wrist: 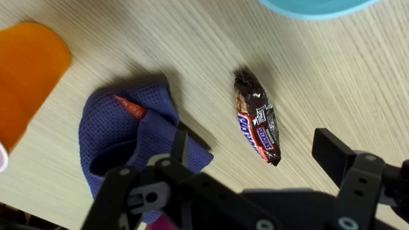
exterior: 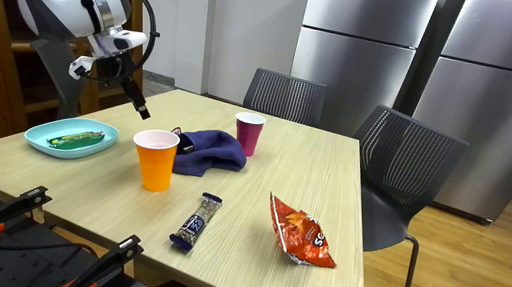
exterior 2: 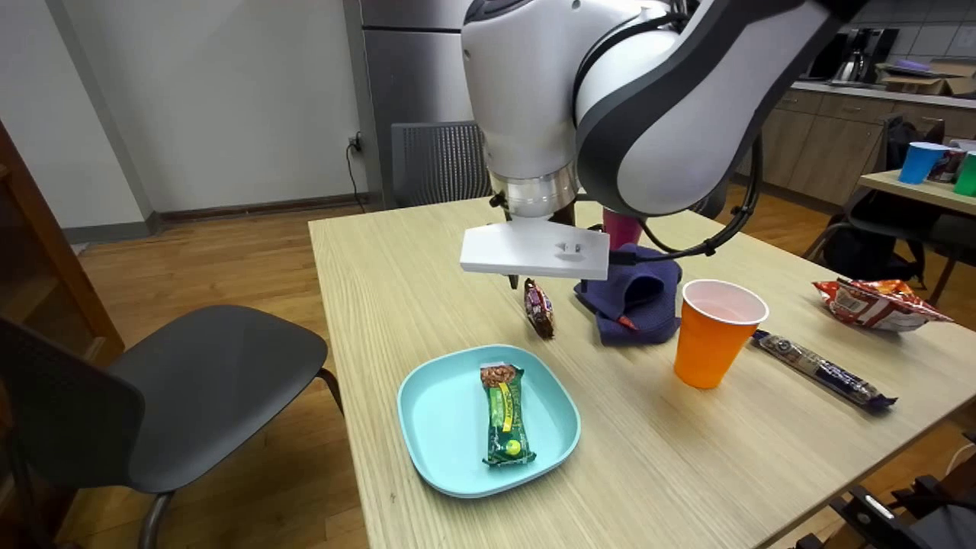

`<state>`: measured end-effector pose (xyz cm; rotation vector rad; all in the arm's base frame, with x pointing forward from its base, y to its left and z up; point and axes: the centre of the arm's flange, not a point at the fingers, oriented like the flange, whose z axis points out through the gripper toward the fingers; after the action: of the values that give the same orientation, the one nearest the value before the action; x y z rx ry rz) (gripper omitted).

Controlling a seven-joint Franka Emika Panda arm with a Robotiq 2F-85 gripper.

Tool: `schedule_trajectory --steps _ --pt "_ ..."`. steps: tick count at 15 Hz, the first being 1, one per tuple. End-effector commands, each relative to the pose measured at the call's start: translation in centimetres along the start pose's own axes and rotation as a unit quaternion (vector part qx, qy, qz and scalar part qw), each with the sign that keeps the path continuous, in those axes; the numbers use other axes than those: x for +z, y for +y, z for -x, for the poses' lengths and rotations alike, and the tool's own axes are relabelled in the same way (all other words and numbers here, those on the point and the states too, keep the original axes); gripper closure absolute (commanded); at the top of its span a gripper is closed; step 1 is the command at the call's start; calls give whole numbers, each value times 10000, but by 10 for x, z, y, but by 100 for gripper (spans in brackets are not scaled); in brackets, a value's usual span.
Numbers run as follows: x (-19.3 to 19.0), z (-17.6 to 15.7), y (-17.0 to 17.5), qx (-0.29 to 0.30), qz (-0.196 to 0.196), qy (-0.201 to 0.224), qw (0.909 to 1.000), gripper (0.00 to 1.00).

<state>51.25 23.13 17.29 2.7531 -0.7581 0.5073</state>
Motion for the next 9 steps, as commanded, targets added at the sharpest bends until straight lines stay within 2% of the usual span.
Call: schedule_trajectory --steps 1,4,9 --pt "9 -32 7 43 -189 -33 9998 0" --pt "15 -50 8 -226 -336 -126 9991 0" --pt "19 -59 3 -642 -471 -258 9965 0"
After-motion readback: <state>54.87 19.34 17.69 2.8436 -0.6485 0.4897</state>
